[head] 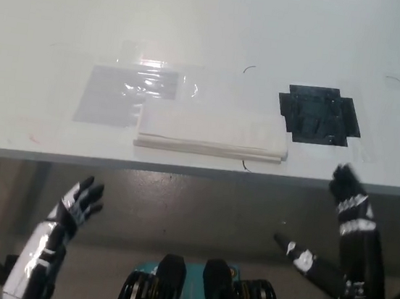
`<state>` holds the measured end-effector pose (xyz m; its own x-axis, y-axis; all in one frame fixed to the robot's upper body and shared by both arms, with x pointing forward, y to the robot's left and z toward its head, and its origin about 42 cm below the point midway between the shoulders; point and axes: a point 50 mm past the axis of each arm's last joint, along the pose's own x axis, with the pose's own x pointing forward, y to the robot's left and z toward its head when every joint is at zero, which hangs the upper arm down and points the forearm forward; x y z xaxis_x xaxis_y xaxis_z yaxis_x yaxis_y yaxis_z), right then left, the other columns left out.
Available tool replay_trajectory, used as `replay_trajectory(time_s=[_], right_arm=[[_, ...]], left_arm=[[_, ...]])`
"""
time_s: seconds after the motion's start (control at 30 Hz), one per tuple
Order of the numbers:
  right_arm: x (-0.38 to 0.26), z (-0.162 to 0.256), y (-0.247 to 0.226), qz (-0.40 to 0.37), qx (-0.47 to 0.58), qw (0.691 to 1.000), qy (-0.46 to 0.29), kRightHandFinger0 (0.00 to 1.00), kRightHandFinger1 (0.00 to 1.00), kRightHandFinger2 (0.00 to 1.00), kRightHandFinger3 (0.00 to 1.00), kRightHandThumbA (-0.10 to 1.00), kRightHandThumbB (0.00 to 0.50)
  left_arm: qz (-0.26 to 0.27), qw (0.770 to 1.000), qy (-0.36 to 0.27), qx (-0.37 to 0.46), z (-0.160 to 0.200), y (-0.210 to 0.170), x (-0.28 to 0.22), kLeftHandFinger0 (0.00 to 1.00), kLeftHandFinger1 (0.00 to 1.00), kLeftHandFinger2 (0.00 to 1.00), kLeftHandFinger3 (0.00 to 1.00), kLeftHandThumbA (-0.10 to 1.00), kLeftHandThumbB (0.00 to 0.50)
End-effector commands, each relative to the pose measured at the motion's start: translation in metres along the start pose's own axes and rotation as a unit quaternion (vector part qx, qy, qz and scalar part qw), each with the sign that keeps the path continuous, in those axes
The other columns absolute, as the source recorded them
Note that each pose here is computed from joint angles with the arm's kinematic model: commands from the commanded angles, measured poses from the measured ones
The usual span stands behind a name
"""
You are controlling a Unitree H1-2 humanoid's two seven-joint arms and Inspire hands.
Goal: A stack of napkins is kept in the middle of the table close to the robot and the robot places both its hands sideways on the stack. Then it moves its hands away from each other while pressing down on the napkins to make them smooth
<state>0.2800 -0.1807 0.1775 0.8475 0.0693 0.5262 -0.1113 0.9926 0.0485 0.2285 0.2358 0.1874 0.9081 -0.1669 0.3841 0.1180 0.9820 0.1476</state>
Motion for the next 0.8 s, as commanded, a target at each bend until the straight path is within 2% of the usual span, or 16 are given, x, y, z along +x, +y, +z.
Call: replay_trajectory(time_s=[0.0,0.07,0.1,0.13,0.2,0.23,0.27,0.3,0.33,0.4,0.53,0.6,0.67,0.7,0.77], right_arm=[[0.041,0.03,0.018,0.008,0.096,0.994,-0.056,1.0,1.0,1.0,1.0,1.0,0.083],[0.067,0.036,0.026,0.02,0.151,0.986,-0.065,1.0,1.0,1.0,1.0,1.0,0.077],[0.078,0.036,0.029,0.022,0.157,0.985,-0.072,1.0,1.0,1.0,1.0,1.0,0.095],[0.086,0.037,0.032,0.022,0.164,0.984,-0.073,1.0,1.0,1.0,1.0,1.0,0.099],[0.109,0.039,0.04,0.012,0.184,0.981,-0.066,1.0,1.0,1.0,1.0,1.0,0.109],[0.125,0.038,0.046,0.008,0.202,0.977,-0.064,1.0,1.0,1.0,1.0,1.0,0.106],[0.13,0.037,0.047,0.008,0.206,0.976,-0.063,1.0,1.0,1.0,1.0,1.0,0.059],[0.142,0.034,0.051,0.01,0.211,0.976,-0.06,1.0,1.0,1.0,1.0,1.0,0.085],[0.149,0.033,0.054,0.011,0.217,0.974,-0.057,1.0,1.0,1.0,1.0,1.0,0.112],[0.17,0.028,0.063,0.006,0.231,0.972,-0.052,1.0,1.0,1.0,1.0,1.0,0.134],[0.2,0.02,0.076,-0.008,0.227,0.972,-0.051,1.0,1.0,1.0,1.0,1.0,0.142],[0.218,0.013,0.084,-0.017,0.229,0.972,-0.048,1.0,1.0,1.0,1.0,1.0,0.139],[0.235,0.006,0.091,-0.027,0.243,0.969,-0.034,1.0,1.0,1.0,1.0,1.0,0.138],[0.245,0.002,0.096,-0.031,0.251,0.967,-0.022,1.0,1.0,1.0,1.0,1.0,0.146],[0.257,-0.006,0.103,-0.032,0.247,0.968,-0.011,1.0,1.0,1.0,1.0,1.0,0.126]], left_arm=[[-0.013,0.996,-0.081,-0.047,0.036,0.003,0.031,1.0,1.0,1.0,1.0,1.0,0.214],[-0.016,0.989,-0.088,-0.116,0.045,0.001,0.057,1.0,1.0,1.0,1.0,1.0,0.26],[-0.011,0.987,-0.098,-0.13,0.048,0.001,0.071,1.0,1.0,1.0,1.0,1.0,0.281],[-0.008,0.985,-0.103,-0.134,0.05,0.0,0.081,1.0,1.0,1.0,1.0,1.0,0.281],[-0.002,0.983,-0.12,-0.138,0.058,-0.002,0.11,1.0,1.0,1.0,1.0,1.0,0.27],[0.002,0.983,-0.125,-0.136,0.061,-0.005,0.129,1.0,1.0,1.0,1.0,1.0,0.225],[0.003,0.983,-0.124,-0.139,0.062,-0.007,0.136,1.0,1.0,1.0,1.0,1.0,0.153],[0.011,0.982,-0.127,-0.14,0.063,-0.01,0.152,1.0,1.0,1.0,1.0,1.0,0.181],[0.015,0.982,-0.131,-0.136,0.063,-0.013,0.161,1.0,1.0,1.0,1.0,1.0,0.172],[0.024,0.982,-0.142,-0.122,0.06,-0.02,0.192,1.0,1.0,1.0,1.0,1.0,0.174],[0.034,0.983,-0.133,-0.123,0.052,-0.03,0.237,1.0,1.0,1.0,1.0,1.0,0.194],[0.032,0.982,-0.118,-0.141,0.047,-0.037,0.26,1.0,1.0,1.0,1.0,1.0,0.181],[0.027,0.981,-0.084,-0.173,0.043,-0.043,0.277,1.0,1.0,1.0,1.0,1.0,0.212],[0.029,0.979,-0.066,-0.191,0.041,-0.045,0.287,1.0,1.0,1.0,1.0,1.0,0.218],[0.036,0.978,-0.051,-0.199,0.036,-0.048,0.301,1.0,1.0,1.0,1.0,1.0,0.218]])
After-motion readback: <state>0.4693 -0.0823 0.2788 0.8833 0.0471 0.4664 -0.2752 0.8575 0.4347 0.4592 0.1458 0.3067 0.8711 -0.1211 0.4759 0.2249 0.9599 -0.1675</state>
